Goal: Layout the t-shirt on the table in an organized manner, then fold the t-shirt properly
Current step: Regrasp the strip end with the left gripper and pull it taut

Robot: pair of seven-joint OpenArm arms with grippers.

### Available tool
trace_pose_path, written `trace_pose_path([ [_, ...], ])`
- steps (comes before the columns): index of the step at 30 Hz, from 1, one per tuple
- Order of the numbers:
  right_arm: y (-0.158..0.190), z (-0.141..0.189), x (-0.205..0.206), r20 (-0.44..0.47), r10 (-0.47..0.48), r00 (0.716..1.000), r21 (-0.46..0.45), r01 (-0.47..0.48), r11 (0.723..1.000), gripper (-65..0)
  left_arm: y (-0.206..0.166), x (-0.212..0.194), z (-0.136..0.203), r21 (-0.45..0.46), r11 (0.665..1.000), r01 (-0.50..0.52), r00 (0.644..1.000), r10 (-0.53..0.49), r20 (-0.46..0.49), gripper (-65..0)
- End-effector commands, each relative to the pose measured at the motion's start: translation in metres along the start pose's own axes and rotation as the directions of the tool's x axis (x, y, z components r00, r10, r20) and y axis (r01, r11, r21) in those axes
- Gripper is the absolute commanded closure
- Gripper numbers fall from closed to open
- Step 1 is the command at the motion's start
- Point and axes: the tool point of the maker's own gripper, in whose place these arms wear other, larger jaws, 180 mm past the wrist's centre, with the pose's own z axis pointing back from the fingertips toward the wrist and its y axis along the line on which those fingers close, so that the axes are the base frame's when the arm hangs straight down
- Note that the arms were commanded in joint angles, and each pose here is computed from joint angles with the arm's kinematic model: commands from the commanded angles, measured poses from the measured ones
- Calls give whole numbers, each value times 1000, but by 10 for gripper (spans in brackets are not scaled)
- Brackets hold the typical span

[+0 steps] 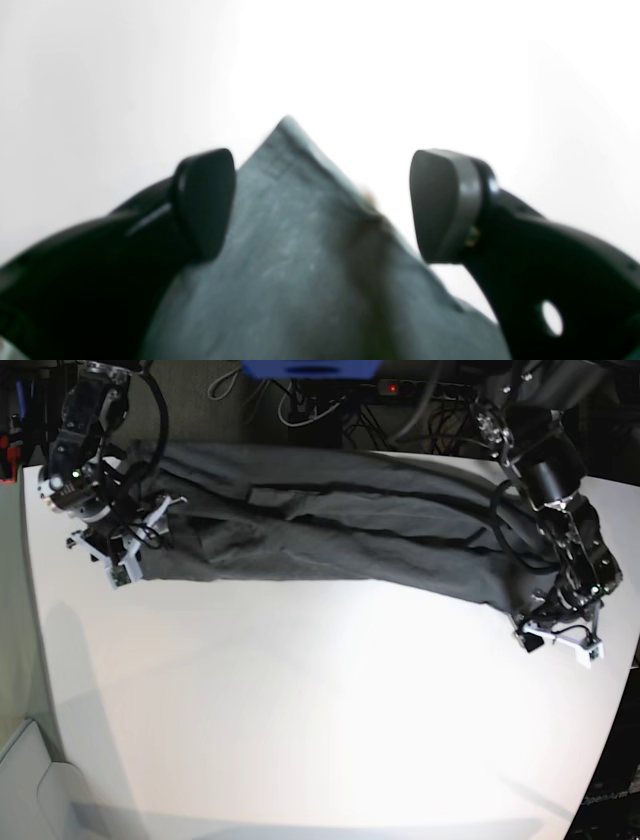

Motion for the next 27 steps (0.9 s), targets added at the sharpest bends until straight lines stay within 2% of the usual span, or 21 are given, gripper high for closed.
trace_pose_path([
  [1,-4,3,13,45,8,999,-9,-8,1000,-340,-3,25,1,-13,1000,0,998,1,68,-531],
  [11,-8,4,12,41,18,999,-15,-18,1000,-340,-9,10,-19,-35,998,-46,998,47,46,-520],
  [13,-10,5,12,39,23,999,-19,-22,1000,-340,-9,9,-20,-35,998,-47,998,48,45,-455],
  [18,-14,5,18,51,25,998,-28,-23,999,-340,-9,9,-20,-35,998,-47,998,48,43,-123],
  [20,-14,3,17,45,20,999,-25,-19,1000,-340,-8,11,-19,-36,998,-51,997,53,51,-29],
  [22,-13,0,12,34,10,999,-17,-10,1000,-340,-8,11,-18,-36,998,-53,997,55,47,0],
  [27,-12,-8,5,13,-10,1000,-1,10,1000,-340,-7,20,-14,-34,998,-45,996,48,75,-2],
])
